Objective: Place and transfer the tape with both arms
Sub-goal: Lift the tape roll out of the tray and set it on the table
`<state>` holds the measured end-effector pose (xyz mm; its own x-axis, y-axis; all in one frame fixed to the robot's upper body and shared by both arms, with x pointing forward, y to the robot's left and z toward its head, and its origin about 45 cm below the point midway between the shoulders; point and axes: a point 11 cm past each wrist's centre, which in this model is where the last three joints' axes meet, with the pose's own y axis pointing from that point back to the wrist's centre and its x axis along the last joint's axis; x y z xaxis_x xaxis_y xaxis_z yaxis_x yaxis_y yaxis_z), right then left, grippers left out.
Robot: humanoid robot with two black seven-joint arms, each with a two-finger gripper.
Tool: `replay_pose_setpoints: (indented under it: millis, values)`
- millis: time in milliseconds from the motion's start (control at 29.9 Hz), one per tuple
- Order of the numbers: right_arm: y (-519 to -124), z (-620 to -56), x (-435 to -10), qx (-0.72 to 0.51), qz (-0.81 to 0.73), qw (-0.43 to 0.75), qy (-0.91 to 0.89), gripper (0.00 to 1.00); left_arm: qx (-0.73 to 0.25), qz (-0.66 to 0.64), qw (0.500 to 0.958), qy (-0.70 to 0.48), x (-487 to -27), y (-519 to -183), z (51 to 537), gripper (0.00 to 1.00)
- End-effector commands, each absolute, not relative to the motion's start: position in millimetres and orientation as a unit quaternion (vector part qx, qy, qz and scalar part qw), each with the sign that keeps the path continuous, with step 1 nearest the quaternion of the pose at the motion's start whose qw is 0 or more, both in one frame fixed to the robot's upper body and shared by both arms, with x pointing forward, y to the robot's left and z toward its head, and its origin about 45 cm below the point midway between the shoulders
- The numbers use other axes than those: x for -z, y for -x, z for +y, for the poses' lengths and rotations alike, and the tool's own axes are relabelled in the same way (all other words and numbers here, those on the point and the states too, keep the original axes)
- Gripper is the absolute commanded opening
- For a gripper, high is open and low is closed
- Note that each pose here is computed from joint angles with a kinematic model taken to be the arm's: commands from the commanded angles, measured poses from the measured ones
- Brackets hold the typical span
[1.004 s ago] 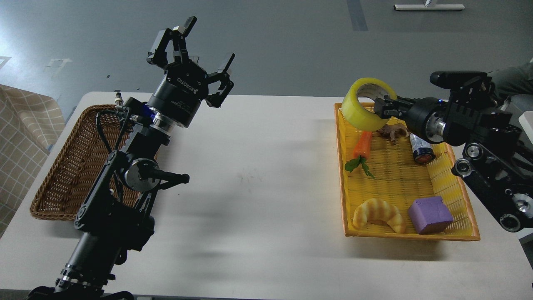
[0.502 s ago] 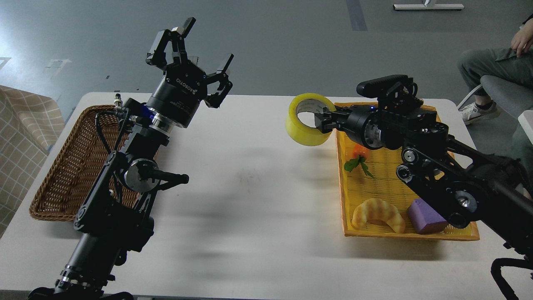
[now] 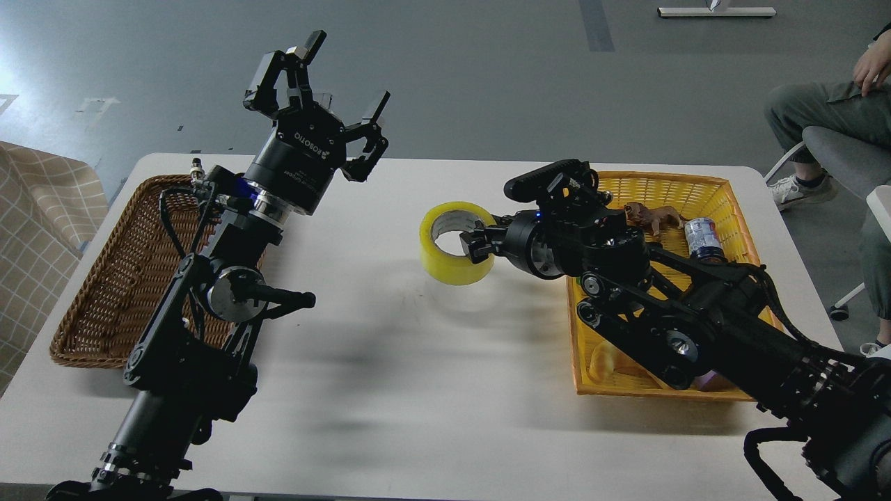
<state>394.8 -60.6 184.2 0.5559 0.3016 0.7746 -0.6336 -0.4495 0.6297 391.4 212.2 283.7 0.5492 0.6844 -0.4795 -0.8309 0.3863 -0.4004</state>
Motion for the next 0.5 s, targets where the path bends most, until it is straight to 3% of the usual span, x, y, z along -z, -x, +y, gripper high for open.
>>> replay_pose_setpoints:
  millis: [0, 468]
  values:
    - [-393, -59, -174, -0.453, -0.106, 0.522, -0.715, 0.0, -0.462, 0.117, 0.822, 0.311, -284, -392, 215, 0.98]
    - [-397, -71, -161, -0.436, -0.112, 0.538, -0.713, 0.0, -0.464, 0.123, 0.818, 0.318, -284, -392, 218, 0.98]
